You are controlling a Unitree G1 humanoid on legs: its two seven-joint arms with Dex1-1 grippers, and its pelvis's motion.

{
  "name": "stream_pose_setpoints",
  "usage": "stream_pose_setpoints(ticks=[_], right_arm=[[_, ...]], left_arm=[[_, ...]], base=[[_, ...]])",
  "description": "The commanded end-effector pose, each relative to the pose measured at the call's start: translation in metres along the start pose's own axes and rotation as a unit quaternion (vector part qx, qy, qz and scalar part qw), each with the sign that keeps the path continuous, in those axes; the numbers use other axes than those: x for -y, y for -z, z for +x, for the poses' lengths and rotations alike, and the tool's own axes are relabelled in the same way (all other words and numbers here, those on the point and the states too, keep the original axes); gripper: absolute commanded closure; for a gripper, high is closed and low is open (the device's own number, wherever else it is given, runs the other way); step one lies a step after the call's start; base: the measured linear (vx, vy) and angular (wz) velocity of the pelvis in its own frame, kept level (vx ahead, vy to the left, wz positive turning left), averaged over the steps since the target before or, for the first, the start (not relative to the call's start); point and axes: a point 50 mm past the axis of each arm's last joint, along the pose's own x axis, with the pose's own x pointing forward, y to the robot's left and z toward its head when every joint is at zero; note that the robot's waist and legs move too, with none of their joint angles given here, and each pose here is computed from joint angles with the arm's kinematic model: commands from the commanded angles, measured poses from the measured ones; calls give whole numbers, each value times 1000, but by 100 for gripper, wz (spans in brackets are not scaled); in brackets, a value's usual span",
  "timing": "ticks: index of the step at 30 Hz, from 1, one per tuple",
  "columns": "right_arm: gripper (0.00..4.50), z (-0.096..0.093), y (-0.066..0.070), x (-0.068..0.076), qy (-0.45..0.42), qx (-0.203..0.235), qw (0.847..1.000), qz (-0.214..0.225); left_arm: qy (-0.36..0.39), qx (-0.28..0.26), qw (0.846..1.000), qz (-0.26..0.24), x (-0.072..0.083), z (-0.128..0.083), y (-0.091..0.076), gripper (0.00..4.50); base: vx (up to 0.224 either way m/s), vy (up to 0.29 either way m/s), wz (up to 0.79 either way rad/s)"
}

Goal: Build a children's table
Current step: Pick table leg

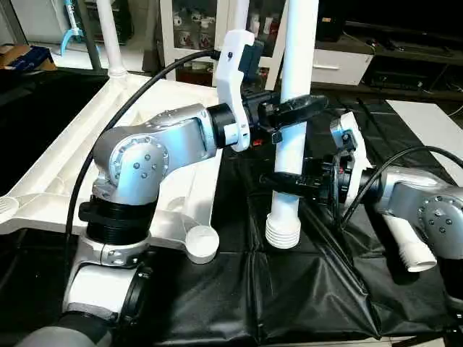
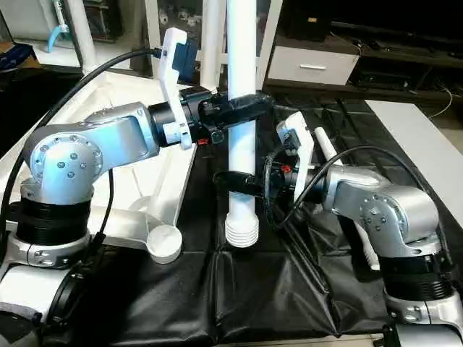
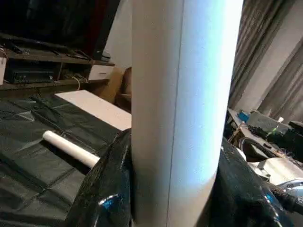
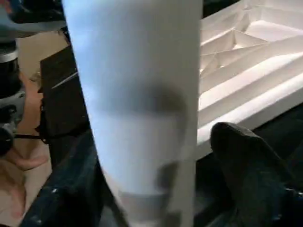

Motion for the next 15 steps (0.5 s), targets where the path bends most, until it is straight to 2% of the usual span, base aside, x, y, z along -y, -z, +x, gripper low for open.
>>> stream_pose_setpoints(ticks=[1, 7, 8, 15], right_arm=[[143, -2, -8, 2, 9, 2, 1000, -19], [192, -2, -6, -1, -6, 0, 1000, -17], [212, -2, -5, -2, -11, -1, 1000, -17], [249, -2, -3, -2, -14, -4, 1000, -17]], left_arm=[[22, -7, 1000, 10, 8, 3, -1, 278], [27, -7, 1000, 11, 9, 3, -1, 278], [35, -8, 999, 13, 11, 3, -1, 278], [74, -3, 997, 15, 22, 4, -3, 278]], base=[[0, 0, 0], [0, 0, 0], [0, 0, 0], [0, 0, 0]])
